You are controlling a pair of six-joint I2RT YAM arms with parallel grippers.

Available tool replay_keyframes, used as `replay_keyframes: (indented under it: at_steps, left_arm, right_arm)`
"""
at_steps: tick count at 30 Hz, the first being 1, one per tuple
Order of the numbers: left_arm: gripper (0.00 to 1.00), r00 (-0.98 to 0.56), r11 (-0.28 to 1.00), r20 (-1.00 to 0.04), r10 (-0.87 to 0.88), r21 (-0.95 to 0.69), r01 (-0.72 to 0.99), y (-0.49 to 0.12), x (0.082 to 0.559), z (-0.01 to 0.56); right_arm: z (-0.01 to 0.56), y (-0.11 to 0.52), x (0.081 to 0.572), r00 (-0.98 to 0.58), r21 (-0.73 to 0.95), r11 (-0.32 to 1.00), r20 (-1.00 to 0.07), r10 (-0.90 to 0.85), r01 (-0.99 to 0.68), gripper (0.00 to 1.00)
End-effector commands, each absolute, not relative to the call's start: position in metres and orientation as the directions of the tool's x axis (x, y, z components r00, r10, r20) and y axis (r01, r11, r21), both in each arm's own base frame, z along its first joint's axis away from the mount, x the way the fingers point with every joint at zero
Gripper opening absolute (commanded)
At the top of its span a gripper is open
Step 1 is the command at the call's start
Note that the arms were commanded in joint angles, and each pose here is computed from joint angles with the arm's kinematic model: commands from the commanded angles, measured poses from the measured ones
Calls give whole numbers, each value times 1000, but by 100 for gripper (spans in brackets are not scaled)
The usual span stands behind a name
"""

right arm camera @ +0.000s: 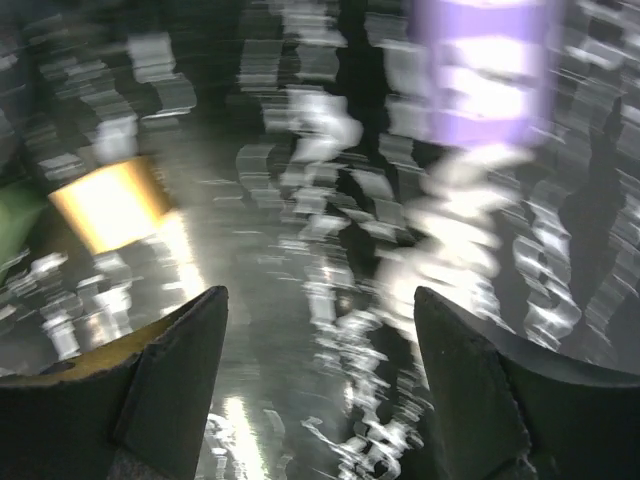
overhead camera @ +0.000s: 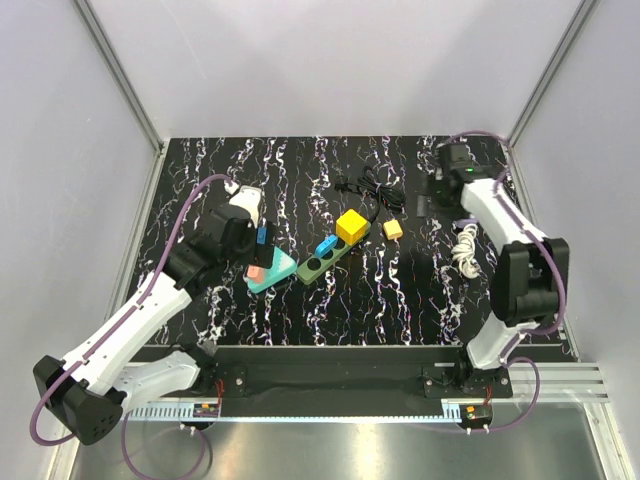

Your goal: Insert the plug

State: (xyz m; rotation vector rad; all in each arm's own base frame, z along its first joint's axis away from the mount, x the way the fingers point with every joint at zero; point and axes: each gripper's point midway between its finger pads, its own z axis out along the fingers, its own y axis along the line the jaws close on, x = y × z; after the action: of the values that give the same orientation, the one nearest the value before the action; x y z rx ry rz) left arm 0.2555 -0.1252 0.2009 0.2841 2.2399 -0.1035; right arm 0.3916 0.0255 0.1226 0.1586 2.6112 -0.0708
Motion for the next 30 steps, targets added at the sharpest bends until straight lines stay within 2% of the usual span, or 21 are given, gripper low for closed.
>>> replay_keyframes:
  at_steps: [1, 4, 8, 11, 16, 22, 26, 27, 29, 30]
  left_arm:
    - [98, -567, 971, -810, 153, 18, 238, -128, 262, 212]
    - [97, -565, 971, -811, 151, 14, 239, -129, 262, 213]
    - [96, -567, 971, -810, 148, 8, 241, -130, 262, 213]
    - [95, -566, 971, -811, 146, 8, 239, -129, 262, 213]
    - [94, -568, 971, -810, 147, 9, 239, -130, 262, 213]
    - [93, -572, 970, -808, 141, -2, 243, -132, 262, 212]
    - [93, -570, 971, -810, 138, -3, 238, -131, 262, 213]
    - [93, -570, 971, -811, 136, -5, 239, -131, 262, 213]
    - [91, -570, 967, -811, 131, -22, 252, -135, 261, 215]
    - [91, -572, 966, -811, 119, -40, 257, -138, 260, 216]
  right_arm:
    - [103, 75, 407, -863, 37, 999, -505, -16, -40, 80]
    - [88, 105, 413, -850, 127, 988, -527, -12, -93, 81]
    - [81, 130, 430, -739, 128, 980, -674, -25, -150, 83]
    - [60, 119, 427, -749, 97, 992, -662, 2, -83, 84]
    - [57, 132, 428, -756, 140, 983, -654, 4, -117, 82]
    - [35, 144, 432, -813, 175, 977, -582, 3, -121, 77]
    - [26, 144, 433, -837, 159, 980, -548, -11, -117, 69]
    - [27, 144, 432, -836, 158, 980, -548, -12, -117, 65]
    - [30, 144, 433, -829, 149, 980, -558, -25, -130, 51]
    - [35, 142, 432, -822, 139, 981, -569, -30, -132, 34]
